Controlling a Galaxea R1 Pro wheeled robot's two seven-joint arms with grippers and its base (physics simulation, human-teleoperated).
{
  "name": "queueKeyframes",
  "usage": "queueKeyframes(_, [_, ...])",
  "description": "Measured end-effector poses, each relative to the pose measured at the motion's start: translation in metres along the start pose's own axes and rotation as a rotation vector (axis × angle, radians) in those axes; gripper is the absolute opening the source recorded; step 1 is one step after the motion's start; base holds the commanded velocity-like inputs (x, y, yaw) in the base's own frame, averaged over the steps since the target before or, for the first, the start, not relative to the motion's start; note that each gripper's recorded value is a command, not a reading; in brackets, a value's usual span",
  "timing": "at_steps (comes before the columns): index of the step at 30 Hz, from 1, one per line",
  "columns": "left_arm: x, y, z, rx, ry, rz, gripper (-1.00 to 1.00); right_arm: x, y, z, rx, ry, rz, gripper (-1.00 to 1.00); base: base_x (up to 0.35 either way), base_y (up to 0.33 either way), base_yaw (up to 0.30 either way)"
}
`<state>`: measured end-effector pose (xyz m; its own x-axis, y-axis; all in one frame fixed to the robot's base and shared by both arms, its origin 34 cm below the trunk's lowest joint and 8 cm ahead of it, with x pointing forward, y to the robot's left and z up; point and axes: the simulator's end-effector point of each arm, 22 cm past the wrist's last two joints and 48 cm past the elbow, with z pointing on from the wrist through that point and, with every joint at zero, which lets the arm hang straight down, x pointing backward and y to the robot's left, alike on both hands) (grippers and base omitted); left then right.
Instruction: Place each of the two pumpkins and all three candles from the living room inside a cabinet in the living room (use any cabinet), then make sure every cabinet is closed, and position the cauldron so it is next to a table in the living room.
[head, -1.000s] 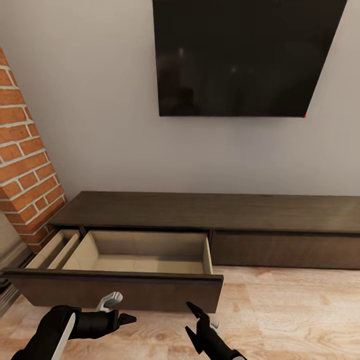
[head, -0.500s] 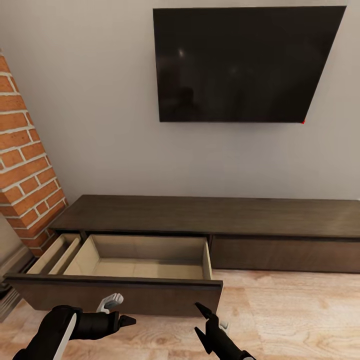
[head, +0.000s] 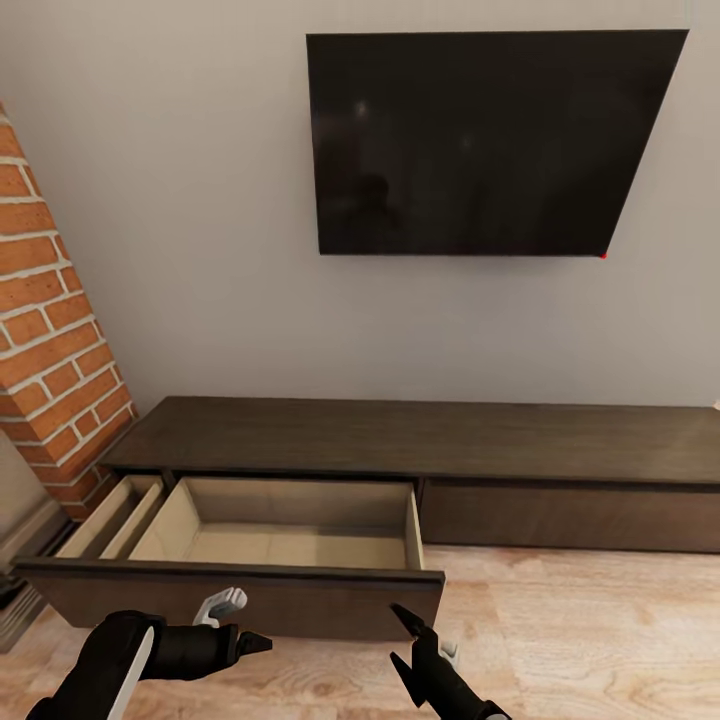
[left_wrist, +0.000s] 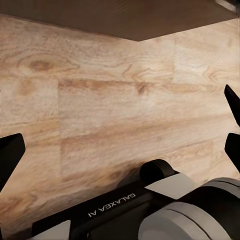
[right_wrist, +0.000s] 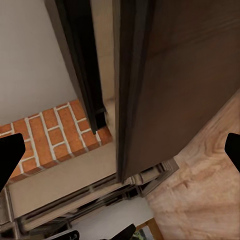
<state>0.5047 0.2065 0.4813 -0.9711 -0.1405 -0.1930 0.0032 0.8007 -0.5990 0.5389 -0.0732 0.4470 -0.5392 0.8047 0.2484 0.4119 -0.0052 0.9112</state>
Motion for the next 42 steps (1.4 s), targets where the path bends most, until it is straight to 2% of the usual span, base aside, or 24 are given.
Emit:
queueKeyframes(2, [0.003,-0.003,0.000,-0.014,0.019,0.019,1.00,0.000,0.004,-0.001,0.001,-0.001,-0.001,1.00,0.000,0.000,0.000])
queueKeyframes(3, [0.012,-0.002,0.005,-0.056,0.065,0.069,1.00,0.001,0.006,-0.001,0.003,-0.001,-0.001,1.00,0.000,0.000,0.000])
queueKeyframes(4, [0.014,-0.003,0.006,-0.070,0.080,0.085,1.00,0.002,0.008,-0.001,0.004,-0.001,-0.001,1.00,0.000,0.000,0.000])
queueKeyframes(8, [0.017,-0.012,0.006,-0.085,0.103,0.111,1.00,0.003,0.015,-0.003,0.007,-0.002,-0.002,1.00,0.000,0.000,0.000])
queueKeyframes(20, [0.010,-0.027,-0.010,-0.089,0.108,0.117,1.00,0.007,0.039,-0.007,0.009,-0.002,-0.003,1.00,-0.005,0.000,0.000])
queueKeyframes(25, [0.006,-0.033,-0.018,-0.089,0.108,0.117,1.00,0.009,0.049,-0.009,0.009,-0.004,-0.004,1.00,-0.216,0.000,0.000])
queueKeyframes(32, [0.001,-0.042,-0.028,-0.089,0.108,0.116,1.00,0.000,0.063,-0.013,0.008,-0.052,-0.049,1.00,-0.105,0.000,0.000])
queueKeyframes(42, [-0.006,-0.052,-0.044,-0.090,0.106,0.113,1.00,0.004,0.082,-0.017,0.013,-0.049,-0.068,1.00,-0.004,0.000,0.011])
